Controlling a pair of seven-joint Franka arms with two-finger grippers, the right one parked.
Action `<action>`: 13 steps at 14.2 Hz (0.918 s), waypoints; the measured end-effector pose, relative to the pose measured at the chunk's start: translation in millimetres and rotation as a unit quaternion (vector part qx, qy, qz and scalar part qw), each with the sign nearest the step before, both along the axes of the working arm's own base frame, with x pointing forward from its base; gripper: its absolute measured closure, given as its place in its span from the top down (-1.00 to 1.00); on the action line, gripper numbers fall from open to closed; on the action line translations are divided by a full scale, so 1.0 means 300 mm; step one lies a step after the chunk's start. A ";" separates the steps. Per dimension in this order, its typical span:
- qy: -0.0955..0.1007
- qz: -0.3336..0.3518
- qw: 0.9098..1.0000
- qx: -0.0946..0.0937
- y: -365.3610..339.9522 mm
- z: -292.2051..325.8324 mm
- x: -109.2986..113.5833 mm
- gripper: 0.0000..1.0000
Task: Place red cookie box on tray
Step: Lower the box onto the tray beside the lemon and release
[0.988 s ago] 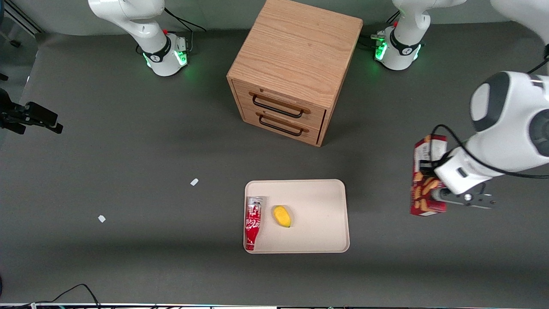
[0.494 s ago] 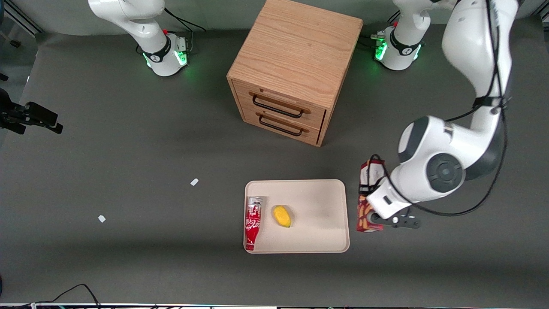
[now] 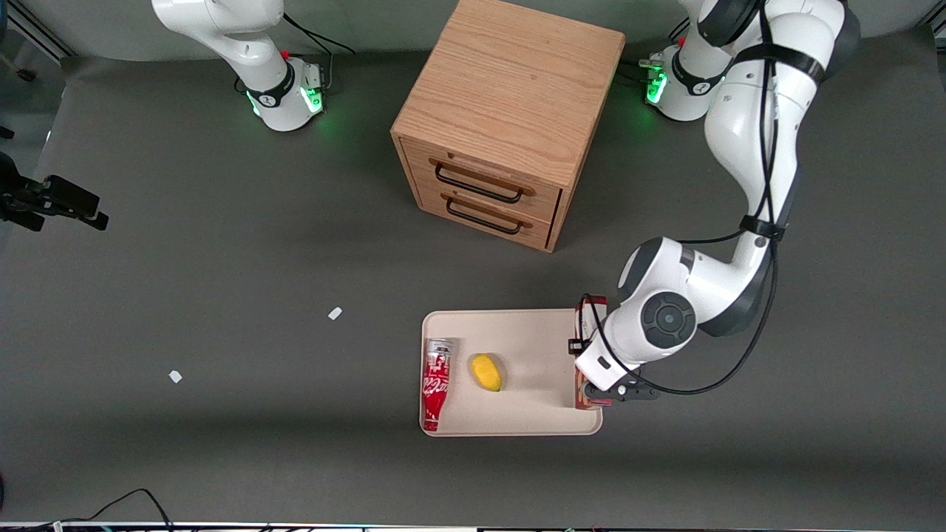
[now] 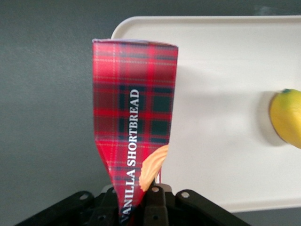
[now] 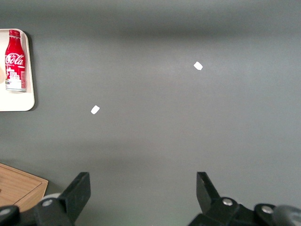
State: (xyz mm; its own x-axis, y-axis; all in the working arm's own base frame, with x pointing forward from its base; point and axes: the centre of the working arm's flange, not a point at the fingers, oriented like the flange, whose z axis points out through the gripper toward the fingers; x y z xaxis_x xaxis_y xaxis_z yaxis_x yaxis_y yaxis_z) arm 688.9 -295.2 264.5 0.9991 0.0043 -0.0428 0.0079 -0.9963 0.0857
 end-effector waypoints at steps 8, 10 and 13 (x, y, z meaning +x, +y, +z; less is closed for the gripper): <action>-0.018 0.017 1.000 0.011 -0.031 -0.096 0.006 -0.22; -0.026 0.036 0.999 0.010 -0.044 -0.079 0.012 0.28; -0.044 0.052 0.998 0.002 -0.046 -0.007 0.037 0.90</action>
